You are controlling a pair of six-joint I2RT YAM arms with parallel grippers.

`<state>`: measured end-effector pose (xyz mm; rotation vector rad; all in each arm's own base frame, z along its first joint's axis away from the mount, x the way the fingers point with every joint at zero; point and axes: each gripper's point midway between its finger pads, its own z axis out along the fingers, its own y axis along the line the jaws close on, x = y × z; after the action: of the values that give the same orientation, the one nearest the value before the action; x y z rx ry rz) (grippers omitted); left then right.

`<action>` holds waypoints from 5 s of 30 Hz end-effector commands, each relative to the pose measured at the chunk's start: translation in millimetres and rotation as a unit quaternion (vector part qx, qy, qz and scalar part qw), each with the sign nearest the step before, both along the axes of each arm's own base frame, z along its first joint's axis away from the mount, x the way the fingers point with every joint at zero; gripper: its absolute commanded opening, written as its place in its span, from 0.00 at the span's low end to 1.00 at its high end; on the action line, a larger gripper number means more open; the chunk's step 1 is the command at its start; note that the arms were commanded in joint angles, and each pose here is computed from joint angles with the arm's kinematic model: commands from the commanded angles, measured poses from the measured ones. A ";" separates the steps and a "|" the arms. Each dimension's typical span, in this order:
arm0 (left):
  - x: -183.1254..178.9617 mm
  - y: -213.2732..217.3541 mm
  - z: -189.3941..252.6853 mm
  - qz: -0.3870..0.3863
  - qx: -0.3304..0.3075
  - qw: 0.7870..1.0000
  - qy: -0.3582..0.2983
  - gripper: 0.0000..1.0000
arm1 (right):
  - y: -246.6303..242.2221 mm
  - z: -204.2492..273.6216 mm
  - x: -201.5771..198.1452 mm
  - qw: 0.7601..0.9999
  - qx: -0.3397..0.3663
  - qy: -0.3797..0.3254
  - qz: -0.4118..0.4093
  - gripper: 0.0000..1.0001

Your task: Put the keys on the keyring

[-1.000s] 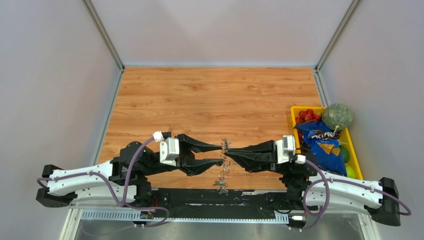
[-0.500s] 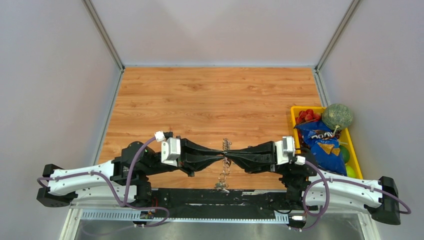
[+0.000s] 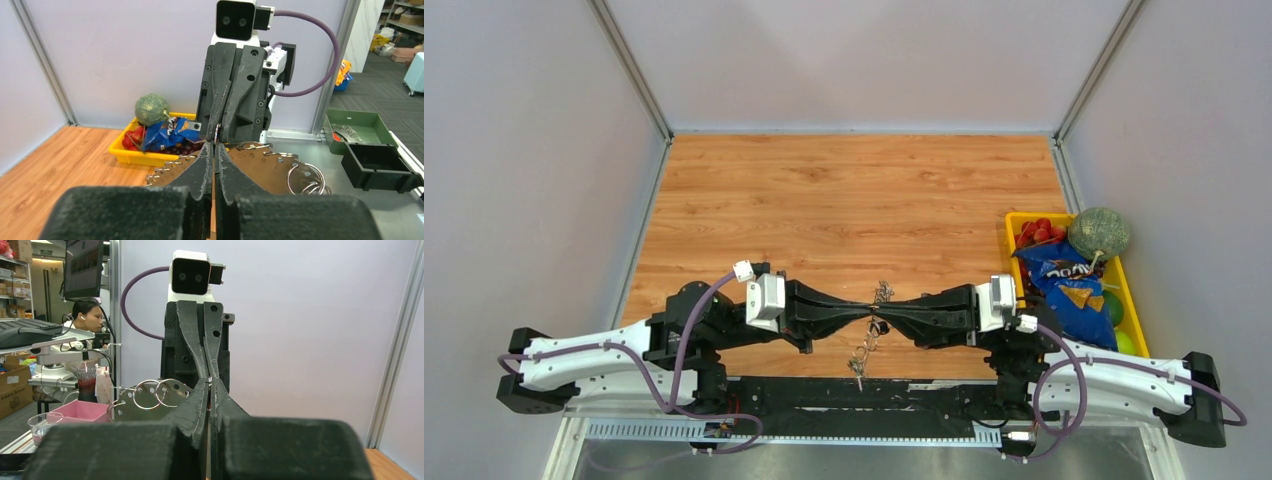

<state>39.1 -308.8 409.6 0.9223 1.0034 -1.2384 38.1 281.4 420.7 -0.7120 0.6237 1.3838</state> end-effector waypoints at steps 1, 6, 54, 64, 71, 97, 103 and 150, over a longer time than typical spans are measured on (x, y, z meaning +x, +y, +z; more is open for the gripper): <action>5.3 -0.6 10.9 0.014 0.002 1.000 0.006 0.00 | -12.3 30.7 -6.6 1.000 0.025 -0.017 0.000 0.00; 10.2 -3.0 9.2 0.028 0.018 0.999 0.004 0.00 | -14.3 30.8 -3.6 1.000 0.004 -0.014 -0.013 0.01; 81.7 68.5 -22.5 0.259 0.123 0.958 0.008 0.00 | -70.5 -271.9 120.1 0.699 -0.348 0.500 -0.375 0.58; 78.5 75.1 -33.6 0.253 0.117 0.960 0.020 0.00 | -64.6 -332.9 107.0 0.609 -0.368 0.608 -0.351 0.60; 76.1 81.5 -37.2 0.249 0.111 0.962 0.028 0.00 | -62.9 -361.5 108.7 0.547 -0.370 0.651 -0.375 0.54; 66.0 96.3 -59.9 0.226 0.124 0.966 0.024 0.00 | -58.1 -378.3 136.5 0.459 -0.240 0.730 -0.447 0.43; 63.5 90.2 -65.9 0.216 0.131 0.967 0.020 0.00 | -67.2 -378.7 137.5 0.452 -0.234 0.727 -0.462 0.42; 67.5 94.9 -74.0 0.230 0.133 0.964 0.027 0.00 | -74.8 -363.2 154.4 0.478 -0.246 0.701 -0.469 0.00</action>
<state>105.3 -216.1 319.5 0.8578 1.3959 -0.7222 176.5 191.5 25.5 0.6738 2.4229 0.2288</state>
